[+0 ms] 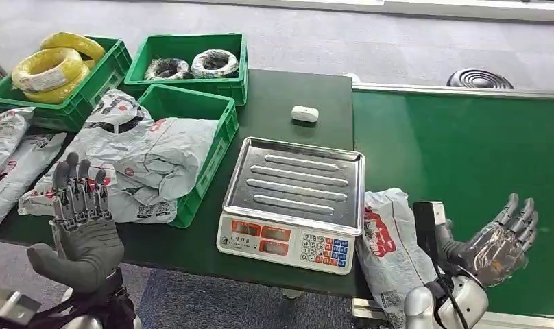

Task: Moved the parcel from conveyor to table for the left to box.

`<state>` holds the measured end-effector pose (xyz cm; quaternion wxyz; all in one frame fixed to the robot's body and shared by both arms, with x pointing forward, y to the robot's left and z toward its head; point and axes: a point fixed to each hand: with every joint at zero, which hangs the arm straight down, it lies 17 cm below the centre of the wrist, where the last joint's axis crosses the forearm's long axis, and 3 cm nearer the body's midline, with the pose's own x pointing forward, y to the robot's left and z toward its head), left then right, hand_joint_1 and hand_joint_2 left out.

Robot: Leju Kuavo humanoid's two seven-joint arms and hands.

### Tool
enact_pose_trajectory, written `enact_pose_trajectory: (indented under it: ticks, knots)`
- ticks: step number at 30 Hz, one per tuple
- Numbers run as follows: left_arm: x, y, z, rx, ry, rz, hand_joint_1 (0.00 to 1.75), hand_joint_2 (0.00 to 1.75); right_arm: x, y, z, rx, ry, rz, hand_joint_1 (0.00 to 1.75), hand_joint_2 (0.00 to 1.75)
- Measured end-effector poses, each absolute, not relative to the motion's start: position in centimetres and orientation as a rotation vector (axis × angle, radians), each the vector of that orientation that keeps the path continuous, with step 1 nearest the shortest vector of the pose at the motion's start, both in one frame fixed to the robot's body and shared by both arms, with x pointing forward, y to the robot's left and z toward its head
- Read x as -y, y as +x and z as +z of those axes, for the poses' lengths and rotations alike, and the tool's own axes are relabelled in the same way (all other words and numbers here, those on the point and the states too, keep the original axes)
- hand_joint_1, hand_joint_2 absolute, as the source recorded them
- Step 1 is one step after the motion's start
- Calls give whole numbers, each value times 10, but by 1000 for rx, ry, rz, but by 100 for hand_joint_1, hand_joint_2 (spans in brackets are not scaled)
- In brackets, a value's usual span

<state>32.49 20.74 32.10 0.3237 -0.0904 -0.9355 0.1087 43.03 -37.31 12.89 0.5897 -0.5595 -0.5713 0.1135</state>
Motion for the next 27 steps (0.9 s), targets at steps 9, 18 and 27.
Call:
enact_pose_trajectory:
  ticks: [9, 18, 27]
  knots:
    - [-205, 327, 315, 2443, -241, 252, 0, 0, 347, 449, 23, 1172, -867, 396, 0, 175]
    - [-203, 335, 318, 2454, -261, 229, 0, 0, 316, 482, 2, 1112, -836, 826, 0, 175]
    - [-209, 336, 315, 2450, -225, 231, 0, 0, 303, 502, -8, 1167, -706, 958, 0, 175]
